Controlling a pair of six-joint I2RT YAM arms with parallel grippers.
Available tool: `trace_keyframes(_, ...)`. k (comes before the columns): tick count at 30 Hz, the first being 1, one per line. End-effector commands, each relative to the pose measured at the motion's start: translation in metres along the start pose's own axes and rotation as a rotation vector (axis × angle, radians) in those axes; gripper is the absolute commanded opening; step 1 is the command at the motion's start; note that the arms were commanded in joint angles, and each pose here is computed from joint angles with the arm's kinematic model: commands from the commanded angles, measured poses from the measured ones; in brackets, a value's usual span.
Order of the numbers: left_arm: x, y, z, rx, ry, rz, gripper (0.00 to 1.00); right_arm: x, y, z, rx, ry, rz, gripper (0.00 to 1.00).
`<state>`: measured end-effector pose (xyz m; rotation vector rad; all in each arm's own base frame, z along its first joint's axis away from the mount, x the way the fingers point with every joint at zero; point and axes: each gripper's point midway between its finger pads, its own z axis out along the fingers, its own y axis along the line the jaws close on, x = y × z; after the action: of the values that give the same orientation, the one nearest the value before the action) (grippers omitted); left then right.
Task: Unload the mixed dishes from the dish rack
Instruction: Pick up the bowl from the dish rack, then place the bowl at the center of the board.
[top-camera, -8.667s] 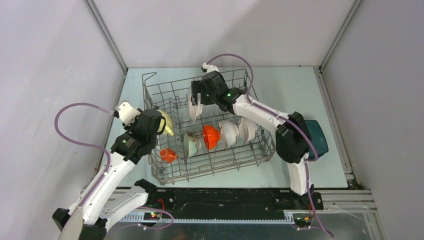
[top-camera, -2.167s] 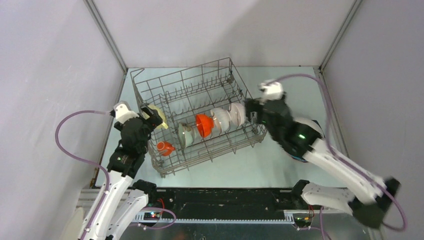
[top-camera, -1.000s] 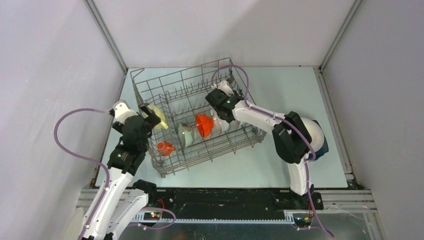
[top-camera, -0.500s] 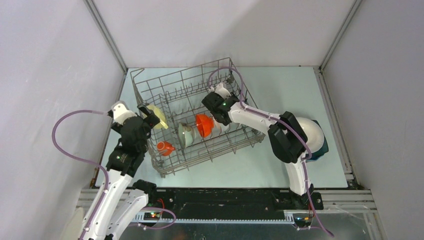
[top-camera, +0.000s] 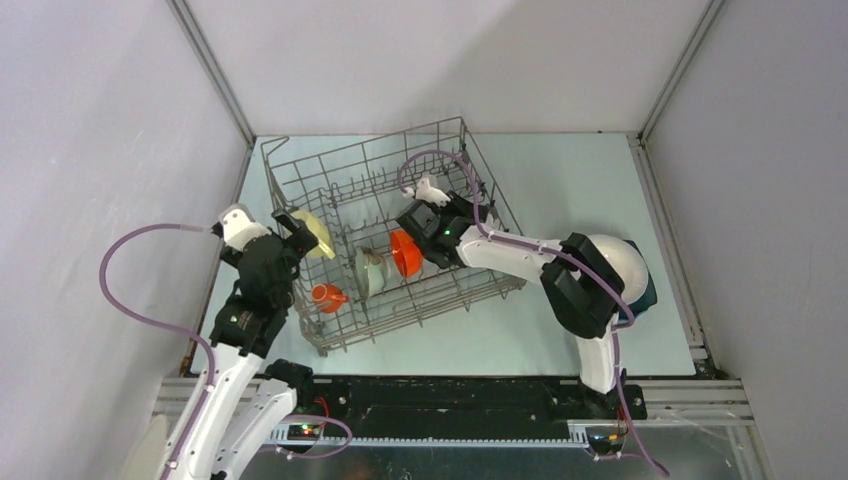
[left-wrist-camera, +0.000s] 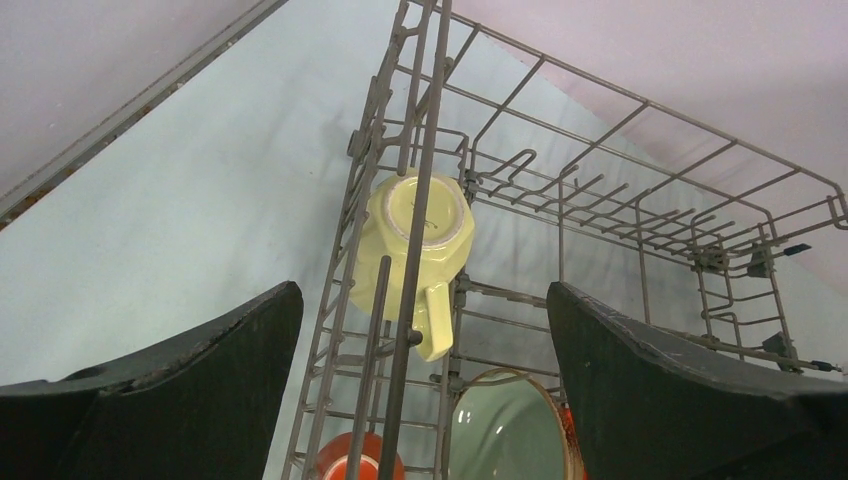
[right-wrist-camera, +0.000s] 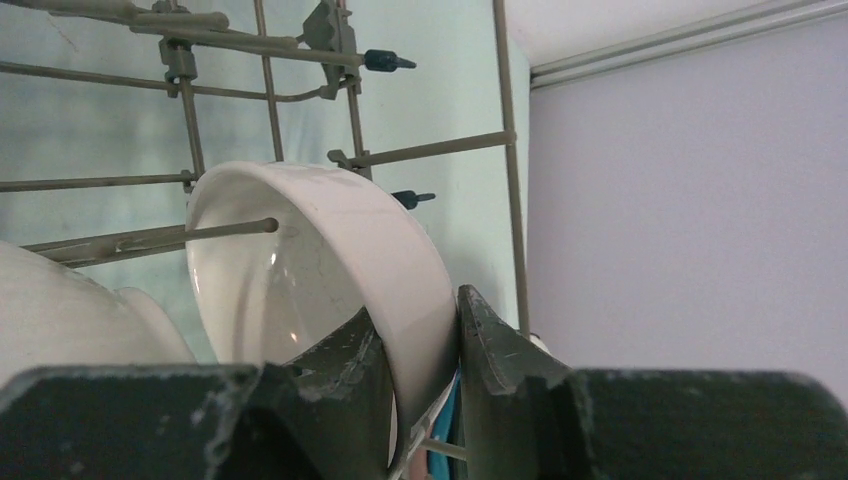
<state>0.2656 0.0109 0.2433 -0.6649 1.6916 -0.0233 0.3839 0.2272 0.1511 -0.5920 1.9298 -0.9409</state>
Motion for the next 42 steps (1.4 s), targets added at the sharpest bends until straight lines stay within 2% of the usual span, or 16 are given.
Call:
trace_keyframes(1, -0.017, 0.0, -0.004, -0.005, -0.042, -0.028, 1.0, -0.066, -0.086, -0.048, 0.089, -0.18, 0.344, 0.0)
trace_keyframes(12, -0.015, -0.002, -0.002, -0.01, -0.032, -0.02, 1.0, -0.058, -0.12, -0.056, 0.049, -0.222, 0.523, 0.0)
trace_keyframes(13, -0.015, -0.002, -0.002, -0.012, -0.03, -0.019, 1.0, -0.056, -0.127, -0.055, 0.04, -0.222, 0.579, 0.0)
trace_keyframes(14, -0.014, -0.001, -0.002, -0.015, -0.03, -0.019, 1.0, -0.053, -0.123, -0.053, -0.005, -0.218, 0.565, 0.0)
trace_keyframes(15, -0.014, -0.001, -0.001, -0.016, -0.031, -0.02, 1.0, -0.05, -0.131, -0.049, -0.027, -0.211, 0.649, 0.0)
trace_keyframes(16, -0.014, -0.001, -0.001, -0.014, -0.032, -0.02, 1.0, -0.048, -0.128, -0.05, -0.115, -0.213, 0.662, 0.0)
trace_keyframes(17, -0.014, -0.001, -0.001, -0.014, -0.033, -0.021, 1.0, -0.042, -0.132, -0.041, -0.141, -0.188, 0.744, 0.0)
trace_keyframes(20, -0.014, -0.002, 0.0, -0.016, -0.028, -0.017, 1.0, -0.03, -0.127, -0.04, -0.367, -0.165, 0.906, 0.0)
trace_keyframes(23, -0.013, -0.002, 0.001, -0.015, -0.028, -0.018, 1.0, 0.006, -0.138, -0.015, -0.422, -0.088, 1.062, 0.0)
trace_keyframes(24, -0.012, -0.003, 0.002, -0.017, -0.025, -0.015, 1.0, 0.005, -0.142, -0.02, -0.487, -0.098, 1.133, 0.0)
trace_keyframes(25, -0.012, -0.003, 0.002, -0.015, -0.025, -0.015, 1.0, 0.024, -0.146, -0.007, -0.467, -0.063, 1.174, 0.0)
trace_keyframes(26, -0.011, -0.003, 0.003, -0.017, -0.021, -0.011, 1.0, 0.022, -0.154, -0.013, -0.511, -0.091, 1.233, 0.0)
trace_keyframes(30, -0.01, -0.005, 0.004, -0.017, -0.013, -0.006, 1.0, 0.065, -0.178, 0.004, -0.461, -0.052, 1.386, 0.0)
trace_keyframes(37, -0.009, -0.007, 0.005, -0.008, -0.009, -0.006, 1.0, 0.123, -0.172, 0.032, -0.385, 0.062, 1.449, 0.0)
trace_keyframes(42, -0.006, -0.01, 0.007, -0.003, 0.009, 0.006, 1.0, 0.127, -0.159, 0.067, -0.459, 0.119, 1.509, 0.0)
